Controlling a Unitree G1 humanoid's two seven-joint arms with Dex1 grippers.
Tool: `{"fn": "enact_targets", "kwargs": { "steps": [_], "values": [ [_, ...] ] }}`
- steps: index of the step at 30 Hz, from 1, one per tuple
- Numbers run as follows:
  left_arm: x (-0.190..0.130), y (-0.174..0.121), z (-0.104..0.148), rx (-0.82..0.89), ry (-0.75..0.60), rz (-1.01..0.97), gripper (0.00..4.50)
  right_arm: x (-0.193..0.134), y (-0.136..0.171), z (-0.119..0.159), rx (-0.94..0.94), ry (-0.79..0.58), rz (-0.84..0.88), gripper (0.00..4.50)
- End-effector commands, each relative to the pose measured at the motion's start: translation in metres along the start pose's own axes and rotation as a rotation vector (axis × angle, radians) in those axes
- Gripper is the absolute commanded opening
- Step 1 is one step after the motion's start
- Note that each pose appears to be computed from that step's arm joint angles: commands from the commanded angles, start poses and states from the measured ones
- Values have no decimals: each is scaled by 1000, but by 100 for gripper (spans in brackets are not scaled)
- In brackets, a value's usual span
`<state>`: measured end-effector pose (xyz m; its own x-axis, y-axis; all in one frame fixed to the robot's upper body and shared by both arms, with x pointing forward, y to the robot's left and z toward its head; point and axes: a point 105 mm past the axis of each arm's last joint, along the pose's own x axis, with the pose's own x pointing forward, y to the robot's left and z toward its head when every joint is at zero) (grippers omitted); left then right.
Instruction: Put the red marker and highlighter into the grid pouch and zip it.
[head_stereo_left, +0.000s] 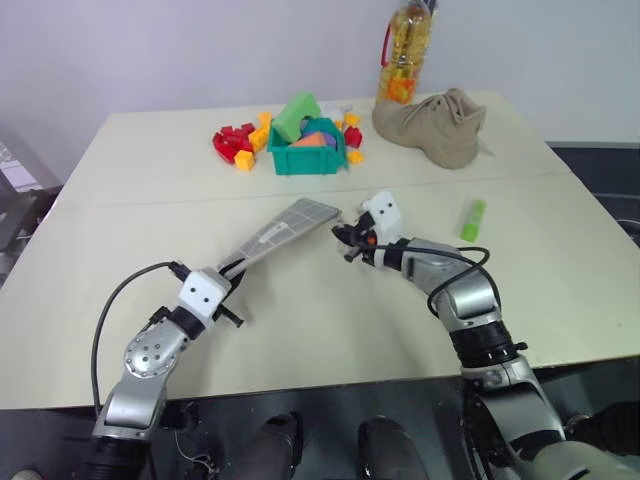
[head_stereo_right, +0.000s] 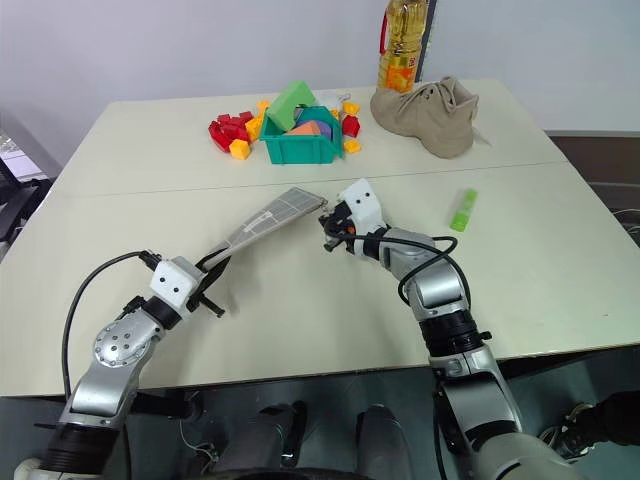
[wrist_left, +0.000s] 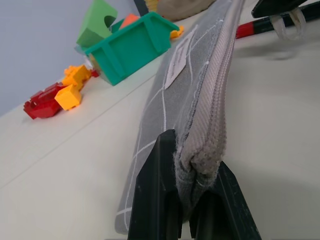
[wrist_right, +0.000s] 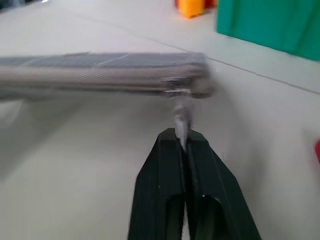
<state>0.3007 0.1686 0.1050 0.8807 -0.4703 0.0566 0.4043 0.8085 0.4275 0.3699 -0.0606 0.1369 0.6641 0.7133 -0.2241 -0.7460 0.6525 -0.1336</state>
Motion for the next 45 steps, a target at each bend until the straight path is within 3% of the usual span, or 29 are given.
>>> {"fn": "enact_targets", "kwargs": {
  "steps": [1, 14, 21, 22, 25, 30, 32, 37, 44, 45],
  "values": [
    [9, -9, 15, 6, -31, -9, 0, 4, 24, 19, -108, -44, 53, 5],
    [36, -24, 29, -90, -19, 39, 0, 10, 107, 43, -270, -74, 350, 5],
    [52, -21, 36, -120, -24, 81, 0, 12, 113, 52, -302, -97, 381, 5],
    [53, -20, 36, -120, -24, 87, 0, 11, 112, 53, -297, -102, 385, 29],
    [55, -16, 37, -107, -25, 107, 0, 5, 94, 53, -274, -94, 344, 128],
    [49, -1, 31, -57, -7, 144, 0, -9, 32, 40, -252, -33, 114, 382],
    [45, 6, 25, -7, 11, 149, 0, -23, -10, 24, -208, 30, -42, 382],
    [41, 11, 18, 41, 28, 139, 0, -44, -65, -2, -103, 113, -265, 382],
    [44, 8, 17, 46, 25, 125, 0, -54, -84, -38, 148, 177, -347, 382],
    [45, 7, 17, 46, 23, 122, 0, -55, -84, -41, 172, 184, -353, 332]
  ]
}}
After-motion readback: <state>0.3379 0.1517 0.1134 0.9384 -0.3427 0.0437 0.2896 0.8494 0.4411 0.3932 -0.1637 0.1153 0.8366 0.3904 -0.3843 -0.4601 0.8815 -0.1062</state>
